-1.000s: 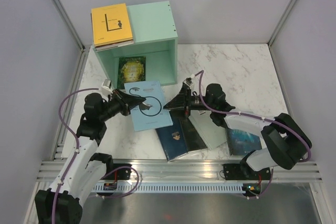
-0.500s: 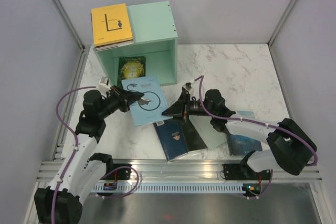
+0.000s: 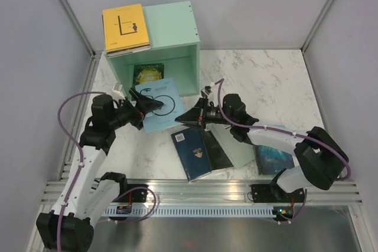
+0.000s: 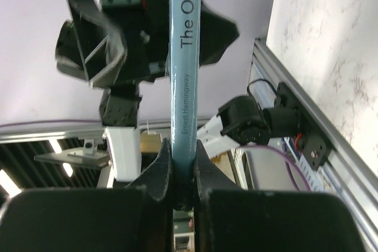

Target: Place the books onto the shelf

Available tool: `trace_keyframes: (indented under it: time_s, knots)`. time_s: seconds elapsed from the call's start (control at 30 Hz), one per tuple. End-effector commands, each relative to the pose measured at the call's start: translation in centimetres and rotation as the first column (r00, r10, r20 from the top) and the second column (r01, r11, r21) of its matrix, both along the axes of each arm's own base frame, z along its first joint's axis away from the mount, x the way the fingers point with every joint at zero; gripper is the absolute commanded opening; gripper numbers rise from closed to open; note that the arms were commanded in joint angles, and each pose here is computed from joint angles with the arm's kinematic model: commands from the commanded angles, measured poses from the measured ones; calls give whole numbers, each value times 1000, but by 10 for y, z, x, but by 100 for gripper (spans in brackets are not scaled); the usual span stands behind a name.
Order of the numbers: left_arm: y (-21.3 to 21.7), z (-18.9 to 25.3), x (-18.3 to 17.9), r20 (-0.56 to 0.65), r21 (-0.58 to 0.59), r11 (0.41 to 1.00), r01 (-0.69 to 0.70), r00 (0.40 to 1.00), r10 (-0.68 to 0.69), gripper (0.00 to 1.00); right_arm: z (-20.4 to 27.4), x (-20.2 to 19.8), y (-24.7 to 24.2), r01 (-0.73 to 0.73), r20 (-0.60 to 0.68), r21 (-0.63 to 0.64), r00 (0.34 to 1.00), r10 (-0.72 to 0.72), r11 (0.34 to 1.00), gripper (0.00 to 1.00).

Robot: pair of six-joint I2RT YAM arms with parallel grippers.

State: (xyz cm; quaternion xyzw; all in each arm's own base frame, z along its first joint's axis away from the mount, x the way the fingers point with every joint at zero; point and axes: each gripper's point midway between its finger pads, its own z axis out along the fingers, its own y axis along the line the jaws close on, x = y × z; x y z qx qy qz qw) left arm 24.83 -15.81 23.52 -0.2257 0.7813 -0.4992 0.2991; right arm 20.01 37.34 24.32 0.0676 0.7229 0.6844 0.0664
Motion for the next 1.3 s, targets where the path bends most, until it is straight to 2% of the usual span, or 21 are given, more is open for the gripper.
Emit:
trace_keyframes:
  time_s: [0.0, 0.03, 0.07, 0.2, 0.6, 0.83, 0.87, 1.07, 1.27]
  knots:
    - [23, 0, -19, -3, 212, 977, -7, 1000, 8, 100, 48, 26, 16, 56, 163, 96, 984, -71, 994, 0]
    - [29, 11, -19, 32, 263, 965, -17, 999, 9, 100, 58, 32, 21, 58, 175, 108, 982, -76, 992, 0]
    - [38, 2, -25, -19, 313, 949, -39, 999, 47, 100, 50, 38, 27, 61, 162, 94, 984, -76, 994, 0]
    - [57, 13, -39, -10, 408, 909, -87, 995, 100, 100, 53, 61, 45, 78, 170, 81, 981, -91, 994, 0]
    - [58, 79, -51, 195, 371, 914, -165, 976, 97, 100, 12, 150, 103, 212, 131, -6, 969, -209, 977, 0]
    - [59, 99, -52, 241, 359, 915, -183, 966, 98, 100, -22, 203, 125, 319, 109, -49, 944, -313, 946, 0]
    - [82, 31, -98, -22, 557, 828, -64, 995, 92, 100, -26, 209, 127, 326, 106, -52, 942, -320, 944, 0]
    - [84, 30, -107, -31, 565, 823, -56, 996, 89, 100, -62, 239, 147, 341, 78, -95, 939, -335, 935, 0]
    - [91, 32, -110, -29, 597, 800, -66, 994, 104, 100, -101, 246, 143, 371, 43, -176, 928, -369, 912, 0]
